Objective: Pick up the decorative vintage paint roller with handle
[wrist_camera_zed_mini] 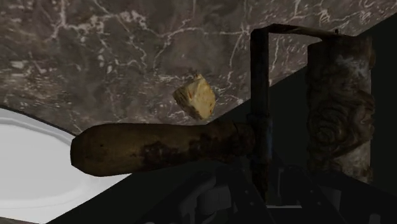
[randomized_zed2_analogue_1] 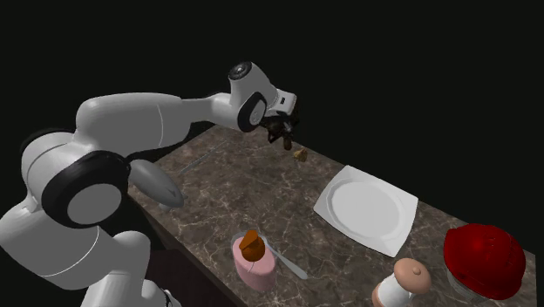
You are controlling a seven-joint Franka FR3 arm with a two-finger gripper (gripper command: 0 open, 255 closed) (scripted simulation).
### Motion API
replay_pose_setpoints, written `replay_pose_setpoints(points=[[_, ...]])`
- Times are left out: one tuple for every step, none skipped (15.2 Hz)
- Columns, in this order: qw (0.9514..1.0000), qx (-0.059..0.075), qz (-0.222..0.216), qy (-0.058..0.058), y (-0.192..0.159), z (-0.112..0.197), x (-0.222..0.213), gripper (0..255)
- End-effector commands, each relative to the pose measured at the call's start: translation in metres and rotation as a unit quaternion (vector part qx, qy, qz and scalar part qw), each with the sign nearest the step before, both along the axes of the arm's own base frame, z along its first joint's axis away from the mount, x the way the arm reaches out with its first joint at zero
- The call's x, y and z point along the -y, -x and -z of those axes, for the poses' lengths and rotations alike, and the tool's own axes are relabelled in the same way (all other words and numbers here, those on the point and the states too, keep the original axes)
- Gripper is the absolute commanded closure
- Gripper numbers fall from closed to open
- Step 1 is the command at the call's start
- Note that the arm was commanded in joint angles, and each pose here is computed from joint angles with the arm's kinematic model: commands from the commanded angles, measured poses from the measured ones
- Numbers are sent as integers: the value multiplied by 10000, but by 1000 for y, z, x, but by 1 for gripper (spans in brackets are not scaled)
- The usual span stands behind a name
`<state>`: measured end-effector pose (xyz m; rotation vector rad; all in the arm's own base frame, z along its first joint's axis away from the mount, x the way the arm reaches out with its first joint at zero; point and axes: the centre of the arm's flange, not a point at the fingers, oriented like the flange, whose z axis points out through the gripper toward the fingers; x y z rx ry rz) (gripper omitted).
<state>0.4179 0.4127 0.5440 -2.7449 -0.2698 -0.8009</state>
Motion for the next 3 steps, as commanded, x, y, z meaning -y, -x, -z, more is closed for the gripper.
replay_pose_setpoints(points=[[10000, 10, -13, -12, 2, -12, -1, 255], [10000, 10, -13, -12, 2, -13, -1, 255], [10000, 10, -13, -12, 2, -13, -1, 255]])
